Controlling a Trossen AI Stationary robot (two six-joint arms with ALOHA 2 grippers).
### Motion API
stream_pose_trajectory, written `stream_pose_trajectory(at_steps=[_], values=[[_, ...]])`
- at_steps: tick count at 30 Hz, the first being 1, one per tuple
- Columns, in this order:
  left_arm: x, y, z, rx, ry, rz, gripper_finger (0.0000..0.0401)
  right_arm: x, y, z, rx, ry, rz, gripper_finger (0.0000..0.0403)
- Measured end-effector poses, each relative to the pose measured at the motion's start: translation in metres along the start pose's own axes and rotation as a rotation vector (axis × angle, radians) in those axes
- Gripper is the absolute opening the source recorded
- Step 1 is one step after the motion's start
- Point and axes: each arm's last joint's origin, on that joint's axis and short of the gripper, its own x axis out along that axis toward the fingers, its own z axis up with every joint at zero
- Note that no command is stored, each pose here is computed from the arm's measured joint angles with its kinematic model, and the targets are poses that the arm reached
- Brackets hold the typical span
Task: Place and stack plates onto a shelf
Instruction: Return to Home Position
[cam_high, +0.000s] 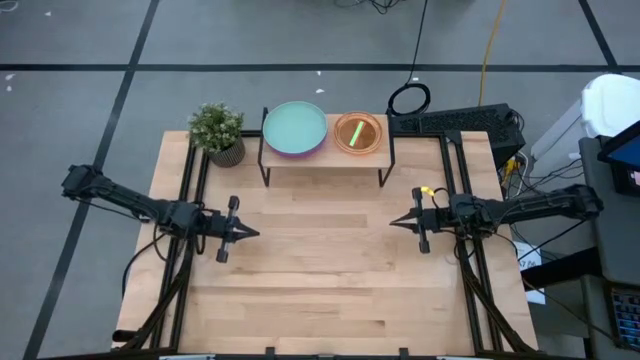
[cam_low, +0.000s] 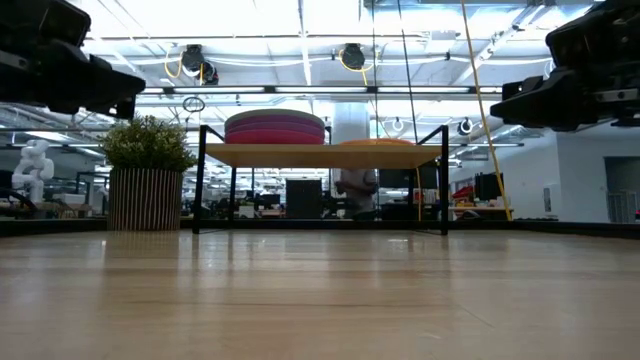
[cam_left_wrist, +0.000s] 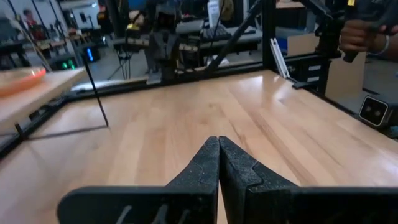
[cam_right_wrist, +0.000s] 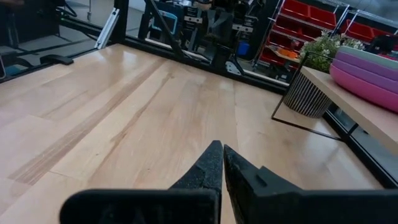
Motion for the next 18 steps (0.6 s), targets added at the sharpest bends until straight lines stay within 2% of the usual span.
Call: stream_pose_trajectory(at_steps=[5,18], values=[[-0.006,0.001,0.004,0.039,-0.035,0.002,0.0003,-0.002,-0.003,-0.002,-0.008,0.018,-0.023,0.0000],[-0.025,0.005,0.007,0.029,-0.094,0.044,0.0003,-0.012,-0.007,-0.002,0.001,0.015,-0.080,0.0000]])
